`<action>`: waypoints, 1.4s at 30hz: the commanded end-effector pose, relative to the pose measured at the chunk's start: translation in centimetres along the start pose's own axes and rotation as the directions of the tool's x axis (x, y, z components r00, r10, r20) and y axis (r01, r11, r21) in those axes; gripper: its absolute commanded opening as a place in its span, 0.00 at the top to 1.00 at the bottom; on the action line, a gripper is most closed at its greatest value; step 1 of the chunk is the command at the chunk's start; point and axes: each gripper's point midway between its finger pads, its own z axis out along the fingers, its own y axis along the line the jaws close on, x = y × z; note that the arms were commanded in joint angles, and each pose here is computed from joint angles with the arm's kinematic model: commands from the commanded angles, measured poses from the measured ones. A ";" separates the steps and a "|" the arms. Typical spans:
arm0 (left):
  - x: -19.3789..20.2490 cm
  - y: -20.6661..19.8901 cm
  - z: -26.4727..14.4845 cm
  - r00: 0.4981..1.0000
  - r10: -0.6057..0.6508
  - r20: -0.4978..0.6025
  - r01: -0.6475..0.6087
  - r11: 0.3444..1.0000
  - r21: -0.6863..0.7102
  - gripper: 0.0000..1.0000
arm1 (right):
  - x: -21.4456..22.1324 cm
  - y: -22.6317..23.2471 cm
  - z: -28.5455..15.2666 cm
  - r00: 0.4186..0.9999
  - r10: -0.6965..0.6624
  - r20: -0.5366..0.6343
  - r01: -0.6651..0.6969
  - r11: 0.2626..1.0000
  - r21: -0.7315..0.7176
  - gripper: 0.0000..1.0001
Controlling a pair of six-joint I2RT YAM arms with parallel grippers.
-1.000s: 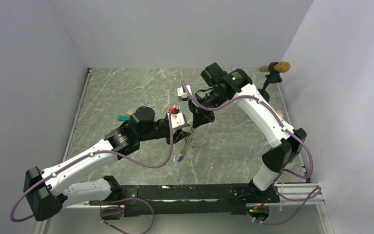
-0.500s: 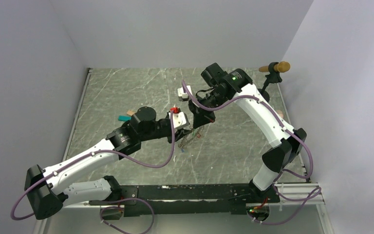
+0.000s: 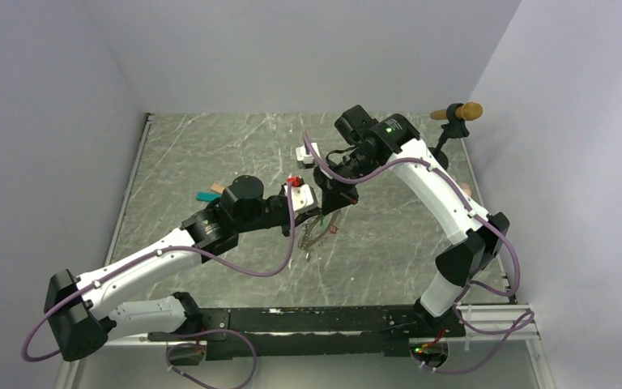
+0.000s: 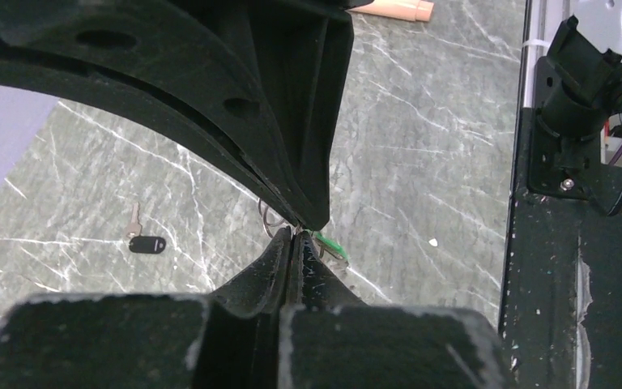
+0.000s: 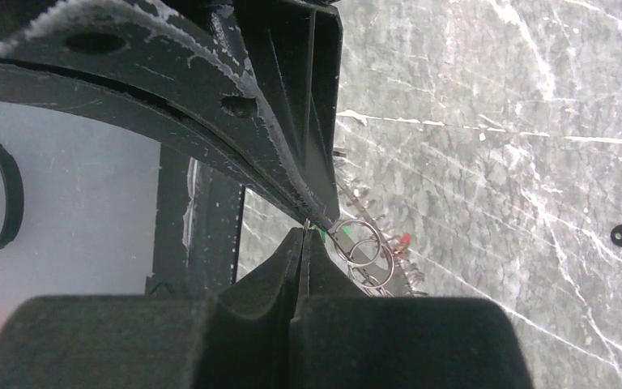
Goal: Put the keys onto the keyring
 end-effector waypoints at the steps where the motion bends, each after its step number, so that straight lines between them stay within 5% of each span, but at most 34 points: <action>1: -2.5 0.1 0.1 0.998 0.026 0.056 -0.026 1.000 0.011 1.00 | -1.6 0.7 -0.7 0.997 -0.047 0.055 0.048 0.999 -0.009 1.00; 5: -2.8 0.8 -0.7 0.995 0.030 0.097 -0.025 0.998 -0.053 1.00 | -1.7 0.7 -0.6 0.997 -0.046 0.058 0.046 0.999 -0.010 1.00; 10: -3.7 1.4 -2.8 0.978 -0.001 0.211 0.032 0.989 -0.144 1.00 | -2.4 0.9 -1.5 0.992 -0.032 0.122 0.034 0.999 -0.021 0.69; 14: -4.7 0.9 -4.1 0.931 -0.067 0.360 0.120 0.985 -0.128 1.00 | -3.4 1.5 -2.8 0.976 -0.036 0.213 0.048 0.997 -0.054 0.59; 18: -6.0 0.2 -5.8 0.805 -0.158 0.572 0.232 0.971 -0.057 1.00 | -4.4 2.9 -3.2 0.952 -0.042 0.303 0.078 0.991 -0.108 0.56; 21: -7.8 -0.1 -7.8 0.650 -0.200 0.733 0.281 0.960 0.013 1.00 | -4.8 3.4 -3.0 0.937 -0.031 0.349 0.084 0.987 -0.137 0.55; 28: -9.9 -0.2 -10.0 0.412 -0.283 0.866 0.315 0.936 0.156 1.00 | -5.2 3.1 -2.1 0.915 0.040 0.402 0.040 0.981 -0.189 0.56; 42: -10.2 -0.4 -8.9 0.435 -0.307 0.847 0.298 0.936 0.187 1.00 | -4.9 2.4 -3.6 0.883 0.078 0.462 0.003 0.985 -0.171 0.56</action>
